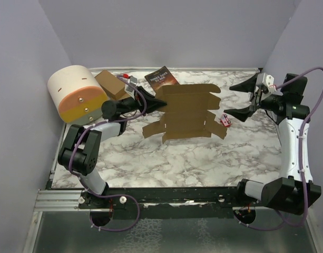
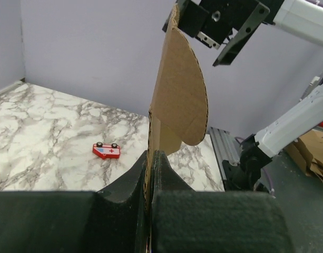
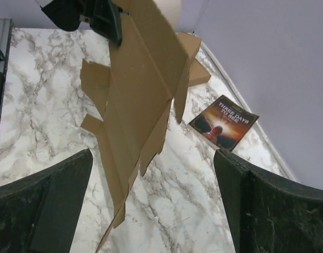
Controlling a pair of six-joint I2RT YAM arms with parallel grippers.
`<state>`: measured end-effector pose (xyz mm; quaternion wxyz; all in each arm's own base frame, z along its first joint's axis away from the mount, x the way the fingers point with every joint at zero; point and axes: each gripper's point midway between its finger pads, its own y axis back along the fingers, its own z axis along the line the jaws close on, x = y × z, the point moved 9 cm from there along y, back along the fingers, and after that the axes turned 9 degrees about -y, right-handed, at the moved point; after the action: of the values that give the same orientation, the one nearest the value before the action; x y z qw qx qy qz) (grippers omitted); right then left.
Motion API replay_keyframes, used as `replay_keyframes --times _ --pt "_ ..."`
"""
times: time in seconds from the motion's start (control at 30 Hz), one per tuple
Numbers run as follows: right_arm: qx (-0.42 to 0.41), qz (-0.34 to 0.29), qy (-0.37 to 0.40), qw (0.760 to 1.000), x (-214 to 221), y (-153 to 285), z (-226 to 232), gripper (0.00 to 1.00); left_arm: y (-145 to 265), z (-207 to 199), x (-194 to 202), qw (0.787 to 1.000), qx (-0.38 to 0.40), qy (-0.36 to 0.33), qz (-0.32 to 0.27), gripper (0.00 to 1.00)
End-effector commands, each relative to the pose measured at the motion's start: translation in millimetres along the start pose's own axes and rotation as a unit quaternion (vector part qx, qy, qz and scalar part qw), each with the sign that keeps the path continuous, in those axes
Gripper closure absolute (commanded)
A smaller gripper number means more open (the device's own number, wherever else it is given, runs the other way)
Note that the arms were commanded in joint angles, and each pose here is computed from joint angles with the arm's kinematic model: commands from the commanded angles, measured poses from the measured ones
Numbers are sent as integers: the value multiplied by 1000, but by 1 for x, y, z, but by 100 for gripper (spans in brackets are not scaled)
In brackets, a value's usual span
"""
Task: Fold the paper box
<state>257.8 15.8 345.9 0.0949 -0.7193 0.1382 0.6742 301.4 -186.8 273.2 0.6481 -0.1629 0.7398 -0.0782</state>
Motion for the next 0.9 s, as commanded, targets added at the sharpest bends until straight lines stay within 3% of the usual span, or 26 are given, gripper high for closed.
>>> replay_keyframes --times 0.0,0.33,0.77,0.87 --pt "-11 -8 -8 1000 -20 -4 -3 1 -12 -12 -8 996 58 -64 -14 100" --pt "-11 63 -85 994 5 -35 -8 2 -34 -16 -3 994 81 -72 5 100" --pt "-45 80 -102 991 11 -50 -5 45 -44 -11 1 994 66 -81 38 100" --pt "-54 85 -108 989 16 -54 -3 47 -44 -12 1 994 68 -83 35 100"
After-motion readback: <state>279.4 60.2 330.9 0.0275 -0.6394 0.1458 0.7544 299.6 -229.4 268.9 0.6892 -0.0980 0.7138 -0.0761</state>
